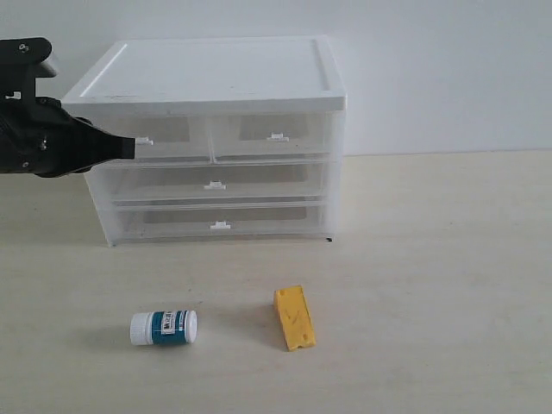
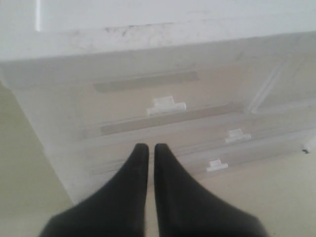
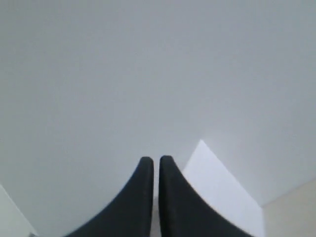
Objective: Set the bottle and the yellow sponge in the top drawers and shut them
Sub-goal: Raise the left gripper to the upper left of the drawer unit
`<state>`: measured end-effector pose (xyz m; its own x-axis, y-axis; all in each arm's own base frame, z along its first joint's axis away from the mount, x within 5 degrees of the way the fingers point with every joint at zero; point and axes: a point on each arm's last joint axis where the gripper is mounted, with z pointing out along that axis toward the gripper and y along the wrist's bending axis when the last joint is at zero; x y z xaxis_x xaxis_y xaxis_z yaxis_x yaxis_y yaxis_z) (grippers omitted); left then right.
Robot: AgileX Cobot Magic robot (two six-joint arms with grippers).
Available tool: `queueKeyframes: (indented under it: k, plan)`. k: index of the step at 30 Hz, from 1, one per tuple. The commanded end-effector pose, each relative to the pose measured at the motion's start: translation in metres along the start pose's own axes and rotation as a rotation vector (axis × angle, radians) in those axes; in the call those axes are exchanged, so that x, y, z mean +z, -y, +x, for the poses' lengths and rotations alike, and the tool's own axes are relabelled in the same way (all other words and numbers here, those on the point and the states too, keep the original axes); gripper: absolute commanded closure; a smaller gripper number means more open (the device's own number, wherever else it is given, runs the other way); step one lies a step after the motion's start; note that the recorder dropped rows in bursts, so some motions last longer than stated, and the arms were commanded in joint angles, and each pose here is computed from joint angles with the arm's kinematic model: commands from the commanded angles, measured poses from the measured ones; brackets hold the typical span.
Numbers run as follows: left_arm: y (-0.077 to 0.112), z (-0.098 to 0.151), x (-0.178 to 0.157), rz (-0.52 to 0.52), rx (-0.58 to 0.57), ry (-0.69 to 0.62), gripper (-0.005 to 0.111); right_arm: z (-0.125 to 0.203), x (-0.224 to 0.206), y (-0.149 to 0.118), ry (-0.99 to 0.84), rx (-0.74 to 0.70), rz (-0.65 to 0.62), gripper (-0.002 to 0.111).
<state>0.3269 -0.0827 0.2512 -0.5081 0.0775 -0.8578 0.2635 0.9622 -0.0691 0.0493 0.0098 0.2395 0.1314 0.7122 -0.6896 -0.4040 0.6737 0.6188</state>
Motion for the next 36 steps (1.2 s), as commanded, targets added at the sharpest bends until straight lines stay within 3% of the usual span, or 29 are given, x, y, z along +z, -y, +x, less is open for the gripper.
queueKeyframes:
  k: [1, 8, 14, 23, 27, 32, 36]
  plan:
    - [0.001, -0.002, 0.0, 0.005, -0.006, 0.005, 0.103, -0.006, -0.001, -0.005, 0.064, 0.198, -0.058, 0.108]
    - [-0.003, -0.001, 0.008, -0.038, 0.007, -0.004, 0.103, 0.003, 0.0, 0.002, -0.029, 0.211, 0.028, 0.108]
    - [-0.004, -0.001, 0.022, -0.034, 0.032, -0.022, 0.103, 0.003, 0.0, 0.002, -0.027, 0.252, 0.027, 0.108]
    - [-0.008, -0.013, 0.027, -0.077, 0.046, 0.008, 0.103, 0.006, -0.001, -0.001, -0.065, 0.126, -0.01, 0.108]
    - [-0.008, -0.016, 0.027, -0.076, 0.046, 0.017, 0.103, 0.013, 0.006, -0.002, -0.137, 0.104, -0.017, 0.108]
    - [-0.007, -0.015, 0.034, -0.061, 0.042, 0.007, 0.103, 0.026, 0.02, -0.01, -0.268, 0.108, -0.118, 0.108]
    - [-0.008, -0.011, 0.04, -0.067, 0.042, -0.008, 0.103, 0.036, 0.033, -0.008, -0.382, 0.073, -0.088, 0.108]
